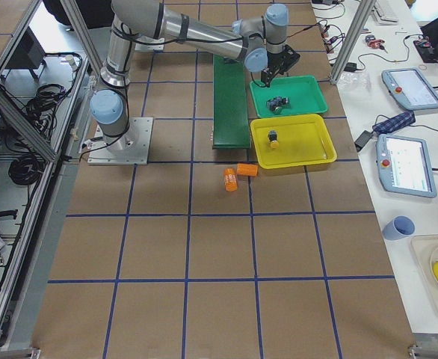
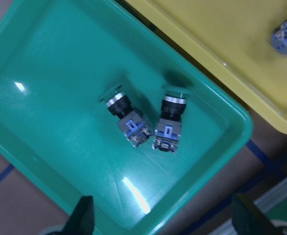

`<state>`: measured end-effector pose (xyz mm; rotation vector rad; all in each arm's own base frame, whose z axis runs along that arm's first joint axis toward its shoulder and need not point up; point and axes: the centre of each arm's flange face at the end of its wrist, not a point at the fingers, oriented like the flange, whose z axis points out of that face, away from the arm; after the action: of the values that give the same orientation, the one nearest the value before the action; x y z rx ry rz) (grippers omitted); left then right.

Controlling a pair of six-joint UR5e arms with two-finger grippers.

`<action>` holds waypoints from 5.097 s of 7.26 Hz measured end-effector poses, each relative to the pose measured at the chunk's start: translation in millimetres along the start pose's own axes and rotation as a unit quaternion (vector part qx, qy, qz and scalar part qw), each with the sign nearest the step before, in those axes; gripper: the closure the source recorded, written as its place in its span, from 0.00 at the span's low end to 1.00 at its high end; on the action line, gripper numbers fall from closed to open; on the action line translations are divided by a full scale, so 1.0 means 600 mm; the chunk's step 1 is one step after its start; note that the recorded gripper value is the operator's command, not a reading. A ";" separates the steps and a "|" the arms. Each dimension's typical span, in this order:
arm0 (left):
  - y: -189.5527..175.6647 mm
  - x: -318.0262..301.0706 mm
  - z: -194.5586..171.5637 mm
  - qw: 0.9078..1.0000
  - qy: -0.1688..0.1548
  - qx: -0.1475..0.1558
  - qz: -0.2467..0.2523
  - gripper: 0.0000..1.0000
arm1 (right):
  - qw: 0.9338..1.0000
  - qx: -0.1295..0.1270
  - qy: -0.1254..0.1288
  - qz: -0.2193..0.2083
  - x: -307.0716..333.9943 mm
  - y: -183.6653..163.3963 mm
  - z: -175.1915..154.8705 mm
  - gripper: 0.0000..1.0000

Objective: Sort buttons by color to trays
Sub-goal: 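Lower the green-capped button into the green tray and open the right gripper, then raise the right gripper and move it toward the yellow-capped button on the belt, then grasp the yellow-capped button on the belt with the right gripper and lift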

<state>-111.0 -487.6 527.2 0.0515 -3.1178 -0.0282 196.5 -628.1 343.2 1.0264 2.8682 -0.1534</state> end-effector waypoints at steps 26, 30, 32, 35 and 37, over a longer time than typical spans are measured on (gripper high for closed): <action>-0.002 0.000 -0.006 1.000 -0.002 0.008 0.000 0.00 | 0.924 -0.097 0.022 -0.368 0.036 0.183 0.078 0.00; -0.002 0.000 -0.007 1.000 -0.002 0.009 0.000 0.00 | 0.926 -0.109 0.033 -0.361 0.025 0.218 0.122 0.00; -0.002 0.000 -0.006 1.000 -0.002 0.008 0.000 0.00 | 0.924 -0.121 0.041 -0.360 0.034 0.225 0.144 0.33; -0.001 0.000 -0.005 1.000 -0.002 0.007 0.000 0.00 | 0.927 -0.120 0.049 -0.351 0.040 0.224 0.147 1.00; -0.001 -0.001 -0.007 1.000 -0.002 0.009 0.000 0.00 | 0.930 -0.118 0.053 -0.344 0.047 0.212 0.126 1.00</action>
<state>-110.6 -488.1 531.6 0.0511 -3.1231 -0.0018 259.6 -522.1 256.9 -0.0396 3.1044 0.2045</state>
